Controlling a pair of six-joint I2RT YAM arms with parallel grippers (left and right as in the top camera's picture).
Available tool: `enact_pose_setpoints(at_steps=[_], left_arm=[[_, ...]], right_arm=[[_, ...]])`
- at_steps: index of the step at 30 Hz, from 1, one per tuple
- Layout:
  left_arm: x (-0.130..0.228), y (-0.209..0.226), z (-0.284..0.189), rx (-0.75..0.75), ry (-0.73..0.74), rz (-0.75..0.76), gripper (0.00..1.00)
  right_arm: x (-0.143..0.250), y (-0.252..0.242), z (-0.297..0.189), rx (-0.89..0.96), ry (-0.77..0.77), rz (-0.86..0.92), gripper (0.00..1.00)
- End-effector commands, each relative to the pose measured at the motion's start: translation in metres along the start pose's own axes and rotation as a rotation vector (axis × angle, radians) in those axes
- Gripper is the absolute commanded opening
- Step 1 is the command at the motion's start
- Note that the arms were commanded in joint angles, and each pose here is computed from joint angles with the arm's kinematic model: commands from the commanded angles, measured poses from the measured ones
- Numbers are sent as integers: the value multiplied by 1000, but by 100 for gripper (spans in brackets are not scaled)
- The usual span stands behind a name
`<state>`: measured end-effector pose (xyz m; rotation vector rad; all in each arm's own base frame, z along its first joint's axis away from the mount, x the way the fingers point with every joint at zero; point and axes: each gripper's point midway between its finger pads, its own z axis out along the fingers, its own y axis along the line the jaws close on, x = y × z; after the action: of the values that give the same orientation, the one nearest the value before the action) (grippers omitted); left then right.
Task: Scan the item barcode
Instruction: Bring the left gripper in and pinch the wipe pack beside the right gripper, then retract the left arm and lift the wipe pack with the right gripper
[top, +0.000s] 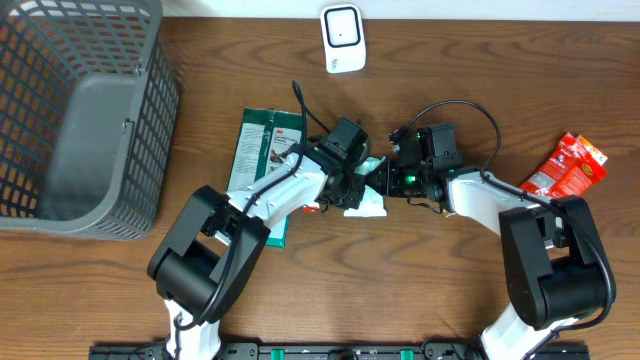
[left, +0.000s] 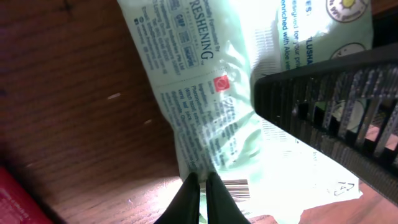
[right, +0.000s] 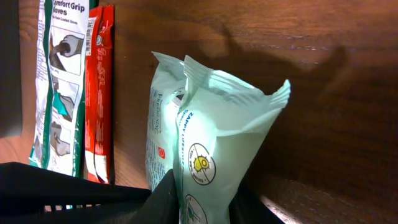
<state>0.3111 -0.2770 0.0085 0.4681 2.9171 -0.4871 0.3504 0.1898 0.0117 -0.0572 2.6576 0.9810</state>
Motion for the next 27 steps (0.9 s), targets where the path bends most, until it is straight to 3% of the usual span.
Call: enact_pose_setpoints(at_steps=[1,5,15,22,27], left_arm=[[-9,7,-16,-47,-54,5,8],[-21,-1,-45,-42,-134,18,8],[-37,14,-154,-120,-368,-13,13],[-29,67,-237,-151,-506,-206,14],[-16,117,-285,-215,-570,-355,10]], right_arm=[[5,8,1,-43,18,-30,16],[4,14,-1,-73,19,-75,2],[-19,44,-44,-56,-99,-241,1],[-41,66,-99,64,-222,-370,1],[-65,86,-141,169,-231,-417,1]])
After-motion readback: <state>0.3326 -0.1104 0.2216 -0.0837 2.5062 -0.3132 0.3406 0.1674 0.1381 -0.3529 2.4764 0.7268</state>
